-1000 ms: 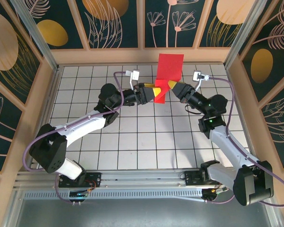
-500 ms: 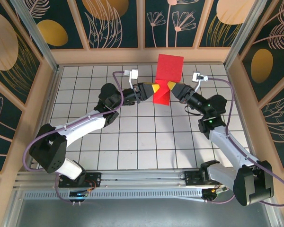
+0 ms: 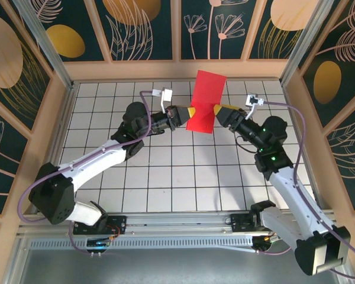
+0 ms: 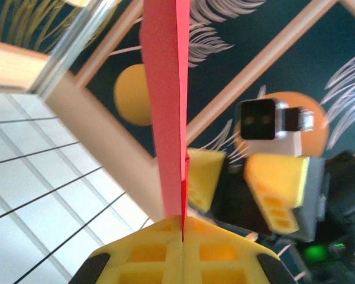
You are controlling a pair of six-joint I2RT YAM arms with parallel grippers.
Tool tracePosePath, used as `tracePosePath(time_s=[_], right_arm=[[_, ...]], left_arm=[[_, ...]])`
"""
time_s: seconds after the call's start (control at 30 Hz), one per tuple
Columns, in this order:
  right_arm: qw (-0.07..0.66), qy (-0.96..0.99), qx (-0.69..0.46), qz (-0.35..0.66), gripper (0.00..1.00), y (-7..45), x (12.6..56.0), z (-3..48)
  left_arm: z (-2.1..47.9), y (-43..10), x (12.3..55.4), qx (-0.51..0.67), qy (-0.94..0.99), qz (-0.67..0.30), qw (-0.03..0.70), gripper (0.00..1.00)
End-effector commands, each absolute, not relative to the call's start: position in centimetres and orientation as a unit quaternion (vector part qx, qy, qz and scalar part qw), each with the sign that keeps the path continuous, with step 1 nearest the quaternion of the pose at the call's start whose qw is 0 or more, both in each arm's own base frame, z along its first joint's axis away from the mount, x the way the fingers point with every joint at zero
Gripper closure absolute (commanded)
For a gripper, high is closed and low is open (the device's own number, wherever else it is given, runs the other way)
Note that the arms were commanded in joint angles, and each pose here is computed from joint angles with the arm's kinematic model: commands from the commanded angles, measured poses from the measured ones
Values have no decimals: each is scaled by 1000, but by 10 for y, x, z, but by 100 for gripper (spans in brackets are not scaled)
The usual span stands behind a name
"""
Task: Fold a paper plane with a square sheet of paper (fold left side to right side)
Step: Turn over the paper at the center of the table.
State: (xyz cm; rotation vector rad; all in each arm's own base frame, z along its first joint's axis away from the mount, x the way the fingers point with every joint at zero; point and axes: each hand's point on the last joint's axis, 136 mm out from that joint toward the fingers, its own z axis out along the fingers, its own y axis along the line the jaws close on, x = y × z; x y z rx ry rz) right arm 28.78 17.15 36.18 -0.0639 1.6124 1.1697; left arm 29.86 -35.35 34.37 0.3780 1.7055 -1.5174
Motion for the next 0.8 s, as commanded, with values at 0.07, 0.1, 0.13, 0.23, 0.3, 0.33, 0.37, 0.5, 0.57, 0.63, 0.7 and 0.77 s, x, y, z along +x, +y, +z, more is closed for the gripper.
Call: tracePosePath(time_s=[0.07,0.1,0.13,0.23,0.3,0.33,0.37,0.5,0.57,0.63,0.7,0.77], right_arm=[[573,745,35,339,30,126,297,333],[570,757,43,317,30,120,298,327],[568,764,49,301,28,115,299,322],[556,788,75,253,23,99,301,304],[548,799,91,229,17,91,302,293],[544,805,104,211,15,84,302,286],[537,812,114,196,12,79,302,278],[505,840,150,130,6,58,301,248],[488,851,168,95,5,47,300,234],[476,858,178,71,2,39,299,224],[467,863,186,53,1,34,299,216],[462,865,193,39,1,29,298,210]], left_arm=[[325,-333,306,167,743,-485,431,100],[322,-328,308,167,752,-466,436,100],[320,-323,310,166,761,-447,439,100],[310,-307,318,164,796,-376,445,100],[302,-296,323,162,818,-331,442,100],[299,-291,325,161,827,-309,440,100],[297,-286,327,158,836,-288,439,100],[288,-275,327,162,863,-204,432,100],[278,-272,325,162,880,-154,419,100],[266,-267,323,154,895,-106,405,100],[253,-263,319,144,907,-65,391,100],[240,-256,315,126,915,-21,383,100]])
